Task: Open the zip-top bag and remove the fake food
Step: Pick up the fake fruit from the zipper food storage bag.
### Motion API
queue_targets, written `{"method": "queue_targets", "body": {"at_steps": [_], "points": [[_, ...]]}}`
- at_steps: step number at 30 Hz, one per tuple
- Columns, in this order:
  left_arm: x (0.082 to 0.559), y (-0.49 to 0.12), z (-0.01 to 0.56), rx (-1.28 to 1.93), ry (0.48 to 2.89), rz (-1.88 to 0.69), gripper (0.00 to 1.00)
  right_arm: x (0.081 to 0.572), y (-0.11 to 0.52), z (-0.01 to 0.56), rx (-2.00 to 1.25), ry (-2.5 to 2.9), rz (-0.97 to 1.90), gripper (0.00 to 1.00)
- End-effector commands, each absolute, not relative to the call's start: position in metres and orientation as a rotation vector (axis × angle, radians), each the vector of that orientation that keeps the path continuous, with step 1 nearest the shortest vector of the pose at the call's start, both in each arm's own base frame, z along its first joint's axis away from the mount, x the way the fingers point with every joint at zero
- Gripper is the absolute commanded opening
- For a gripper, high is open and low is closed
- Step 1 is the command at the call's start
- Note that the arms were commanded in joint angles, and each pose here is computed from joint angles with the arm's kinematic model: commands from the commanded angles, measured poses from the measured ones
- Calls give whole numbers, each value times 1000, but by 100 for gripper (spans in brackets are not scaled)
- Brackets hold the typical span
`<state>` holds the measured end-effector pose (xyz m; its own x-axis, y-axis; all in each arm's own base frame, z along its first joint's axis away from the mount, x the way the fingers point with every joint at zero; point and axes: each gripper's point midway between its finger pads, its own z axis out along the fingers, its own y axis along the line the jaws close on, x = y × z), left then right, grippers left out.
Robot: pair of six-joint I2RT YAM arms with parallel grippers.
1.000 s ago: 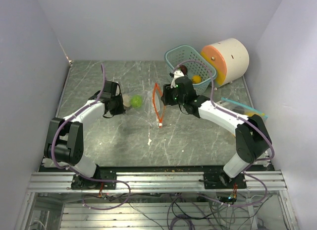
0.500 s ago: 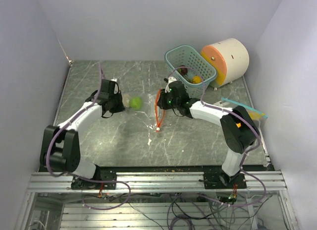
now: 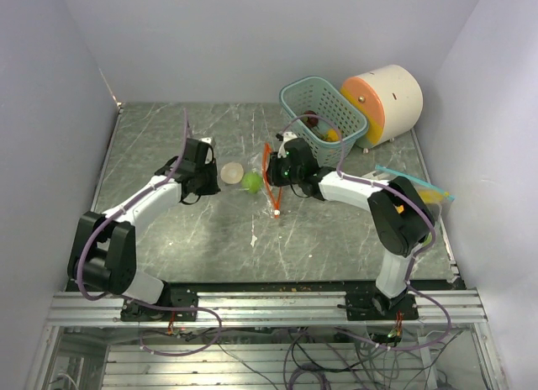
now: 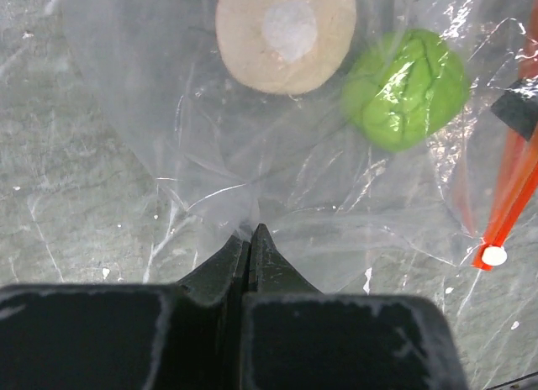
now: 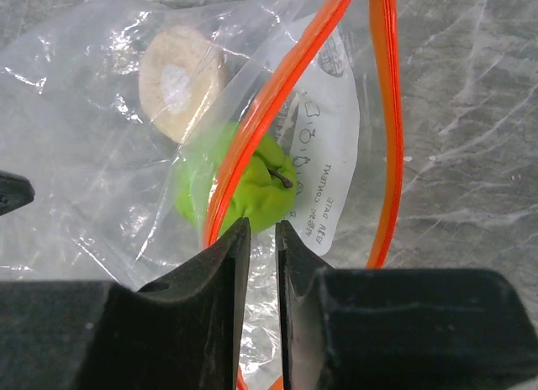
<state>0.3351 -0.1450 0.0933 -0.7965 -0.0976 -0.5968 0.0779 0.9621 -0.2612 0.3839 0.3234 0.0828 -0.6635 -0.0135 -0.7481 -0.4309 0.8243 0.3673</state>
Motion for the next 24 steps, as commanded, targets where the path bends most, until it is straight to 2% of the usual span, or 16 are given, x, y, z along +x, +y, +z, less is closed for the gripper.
{"method": "queue_targets", "body": {"at_steps": [1,3,8,15,24], "points": [[336,-140,92,-35,2478,-327,7,382,327,72,-334,2216,707,20],[335,-141,89,-35,2488,-335,7,380,328,69,-335,2222,719,23],[331,-142,81,-35,2509,-343,7,375,333,60,-378,2237,758,42],[330,-142,79,-31,2521,-348,7,378,344,60,-410,2210,798,47],[330,-144,75,-27,2532,-353,7,380,359,84,-491,2124,878,72]]}}
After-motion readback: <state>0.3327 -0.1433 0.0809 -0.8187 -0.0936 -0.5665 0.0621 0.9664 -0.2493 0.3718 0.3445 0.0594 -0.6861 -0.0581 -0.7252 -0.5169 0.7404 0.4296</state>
